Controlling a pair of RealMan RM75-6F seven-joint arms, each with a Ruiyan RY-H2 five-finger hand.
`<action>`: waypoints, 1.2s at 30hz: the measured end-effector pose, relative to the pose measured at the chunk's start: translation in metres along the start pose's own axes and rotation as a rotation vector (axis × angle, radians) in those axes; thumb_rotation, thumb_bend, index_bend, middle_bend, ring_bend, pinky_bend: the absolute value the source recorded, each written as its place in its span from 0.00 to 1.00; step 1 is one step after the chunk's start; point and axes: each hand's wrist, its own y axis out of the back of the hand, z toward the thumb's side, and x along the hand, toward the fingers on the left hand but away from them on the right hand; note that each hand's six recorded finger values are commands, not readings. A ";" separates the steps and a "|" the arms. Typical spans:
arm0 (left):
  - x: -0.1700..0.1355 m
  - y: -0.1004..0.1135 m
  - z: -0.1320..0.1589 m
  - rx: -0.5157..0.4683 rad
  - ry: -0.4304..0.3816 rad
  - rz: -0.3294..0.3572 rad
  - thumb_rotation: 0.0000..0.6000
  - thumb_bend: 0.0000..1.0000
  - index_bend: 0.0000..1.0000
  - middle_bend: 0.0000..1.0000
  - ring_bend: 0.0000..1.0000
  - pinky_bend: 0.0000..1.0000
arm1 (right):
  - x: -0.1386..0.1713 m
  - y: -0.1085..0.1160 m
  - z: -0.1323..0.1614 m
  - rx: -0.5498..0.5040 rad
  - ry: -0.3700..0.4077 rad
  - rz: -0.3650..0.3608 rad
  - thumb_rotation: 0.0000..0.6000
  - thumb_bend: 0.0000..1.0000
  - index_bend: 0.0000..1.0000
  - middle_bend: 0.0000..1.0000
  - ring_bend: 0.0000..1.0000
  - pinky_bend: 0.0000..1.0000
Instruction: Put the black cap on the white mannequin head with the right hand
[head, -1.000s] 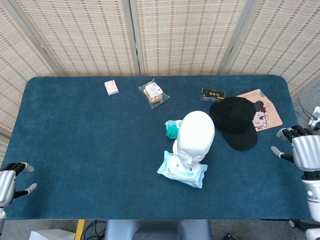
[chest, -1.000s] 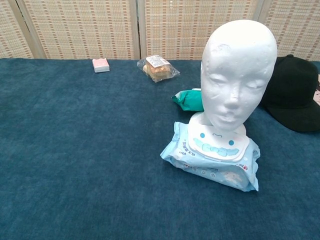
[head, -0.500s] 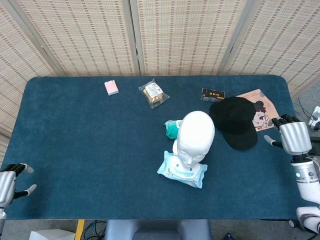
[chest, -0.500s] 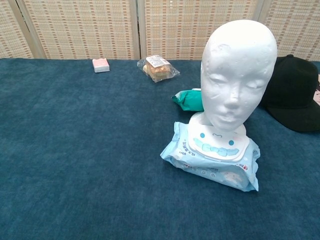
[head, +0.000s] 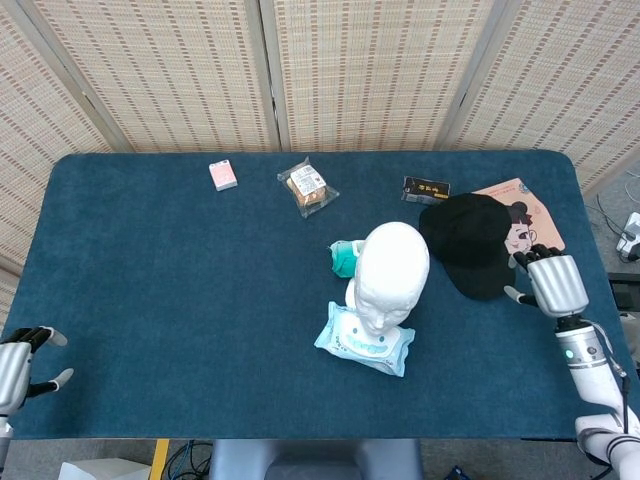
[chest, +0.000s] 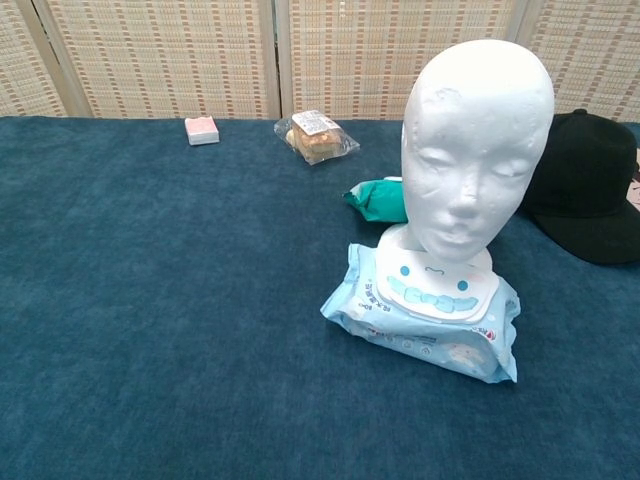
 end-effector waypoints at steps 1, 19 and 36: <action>0.000 0.000 0.001 0.000 -0.001 0.000 1.00 0.12 0.47 0.45 0.35 0.54 | 0.001 -0.002 -0.001 0.001 -0.003 0.007 1.00 0.00 0.51 0.59 0.40 0.53; 0.000 -0.001 -0.001 -0.001 -0.001 -0.006 1.00 0.12 0.47 0.45 0.35 0.54 | 0.003 -0.043 0.001 -0.005 -0.047 0.142 1.00 0.00 0.51 0.58 0.39 0.53; 0.000 -0.002 -0.002 -0.006 -0.001 -0.013 1.00 0.12 0.47 0.45 0.35 0.54 | -0.003 -0.054 0.002 0.039 -0.073 0.173 1.00 0.00 0.51 0.59 0.38 0.53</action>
